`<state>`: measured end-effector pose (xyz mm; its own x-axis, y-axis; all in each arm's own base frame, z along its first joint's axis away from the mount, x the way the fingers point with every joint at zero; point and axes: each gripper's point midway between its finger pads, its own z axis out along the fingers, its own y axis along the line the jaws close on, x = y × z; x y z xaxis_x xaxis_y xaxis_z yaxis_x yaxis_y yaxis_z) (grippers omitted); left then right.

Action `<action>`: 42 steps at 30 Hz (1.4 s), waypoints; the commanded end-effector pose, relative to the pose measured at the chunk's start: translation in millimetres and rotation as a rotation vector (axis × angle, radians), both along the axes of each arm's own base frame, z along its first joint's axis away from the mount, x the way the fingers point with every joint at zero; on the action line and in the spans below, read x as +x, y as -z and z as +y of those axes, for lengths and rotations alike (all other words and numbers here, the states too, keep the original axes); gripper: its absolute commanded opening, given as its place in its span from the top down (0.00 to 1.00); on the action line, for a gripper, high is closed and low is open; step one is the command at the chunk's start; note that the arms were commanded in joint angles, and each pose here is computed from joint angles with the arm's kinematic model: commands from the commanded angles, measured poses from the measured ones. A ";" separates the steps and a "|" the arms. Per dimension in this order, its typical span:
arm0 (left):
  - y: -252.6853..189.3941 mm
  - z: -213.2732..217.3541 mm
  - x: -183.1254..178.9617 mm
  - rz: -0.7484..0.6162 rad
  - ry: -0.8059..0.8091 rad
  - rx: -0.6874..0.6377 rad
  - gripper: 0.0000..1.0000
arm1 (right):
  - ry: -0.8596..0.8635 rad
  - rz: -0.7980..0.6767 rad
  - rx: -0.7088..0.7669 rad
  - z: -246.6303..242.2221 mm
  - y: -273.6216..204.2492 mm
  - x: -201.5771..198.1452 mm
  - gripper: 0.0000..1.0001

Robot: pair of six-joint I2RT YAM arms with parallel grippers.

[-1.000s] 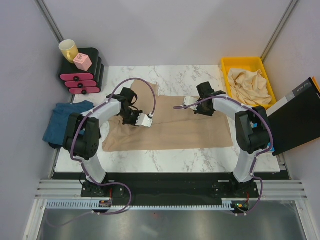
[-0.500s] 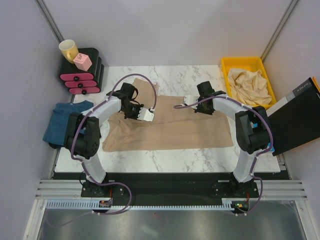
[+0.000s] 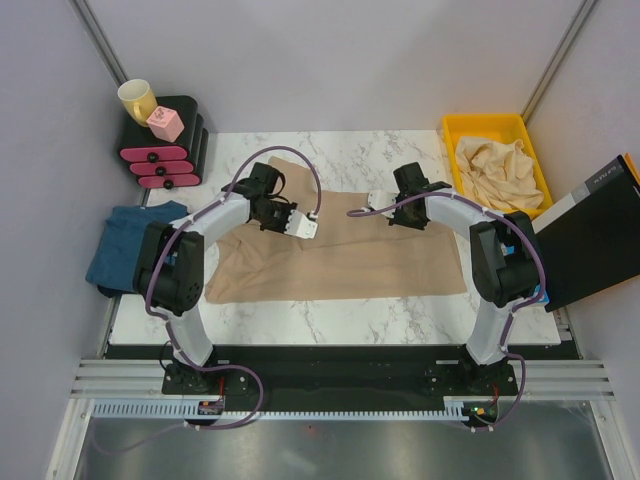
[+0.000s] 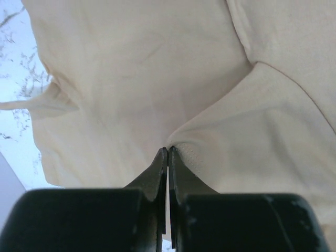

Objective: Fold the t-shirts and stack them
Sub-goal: Fold the tshirt

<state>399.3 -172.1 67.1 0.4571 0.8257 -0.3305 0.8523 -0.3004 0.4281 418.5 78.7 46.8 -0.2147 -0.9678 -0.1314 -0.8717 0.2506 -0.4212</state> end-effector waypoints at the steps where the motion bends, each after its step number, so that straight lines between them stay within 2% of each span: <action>1: -6.1 -22.6 7.3 -0.038 0.033 -0.063 0.98 | 0.020 -0.035 0.003 -0.4 -6.3 7.7 0.97; 12: 12.7 -30.7 16.3 -0.091 0.037 -0.029 0.98 | 0.021 -0.034 0.010 0.4 -6.2 8.7 0.97; 15: 19.1 -29.3 24.9 -0.121 0.013 -0.016 0.93 | 0.021 -0.033 0.009 0.5 -5.9 8.7 0.96; 18: 17.8 -31.0 31.5 -0.151 -0.001 -0.029 0.98 | 0.021 -0.034 0.012 1.5 -6.3 9.0 0.96; 22: 18.1 -34.6 32.5 -0.175 0.009 -0.050 0.97 | 0.018 -0.038 0.014 2.3 -7.3 10.6 0.96; 25: 19.3 -32.5 35.3 -0.183 -0.001 -0.034 0.69 | 0.018 -0.039 0.014 2.6 -7.7 11.4 0.93; 26: 20.3 -31.6 36.6 -0.188 -0.006 -0.029 0.28 | 0.019 -0.038 0.013 2.2 -8.0 11.2 0.91; 27: 16.8 -28.2 42.3 -0.212 -0.033 -0.023 0.01 | 0.019 -0.040 0.013 2.3 -8.6 11.3 0.84; 29: 11.1 -23.0 49.2 -0.247 -0.071 -0.019 0.00 | 0.019 -0.035 0.012 2.4 -8.8 9.6 0.78; 31: -12.3 -17.5 71.4 -0.341 -0.170 -0.056 0.01 | 0.023 -0.031 0.010 0.8 -8.4 7.4 0.70; 36: -83.9 4.4 100.8 -0.441 -0.340 -0.166 0.00 | 0.037 -0.028 0.038 1.7 -9.1 4.1 0.68; 39: -96.0 23.4 96.6 -0.456 -0.345 -0.119 0.01 | 0.091 -0.035 0.101 3.6 -21.1 13.5 0.68; 40: -85.2 30.3 82.6 -0.401 -0.332 -0.085 0.00 | 0.101 0.025 0.149 2.5 -21.4 5.3 0.68; 42: -83.7 39.6 58.9 -0.361 -0.277 -0.063 0.01 | 0.081 0.055 0.204 7.4 -33.4 3.2 0.69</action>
<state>483.3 -148.4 111.0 0.3007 0.9229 -0.2407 0.6996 -0.0420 0.7133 415.5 78.7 50.2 -0.2693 -0.9462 -0.1793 -0.8692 0.3190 -0.3779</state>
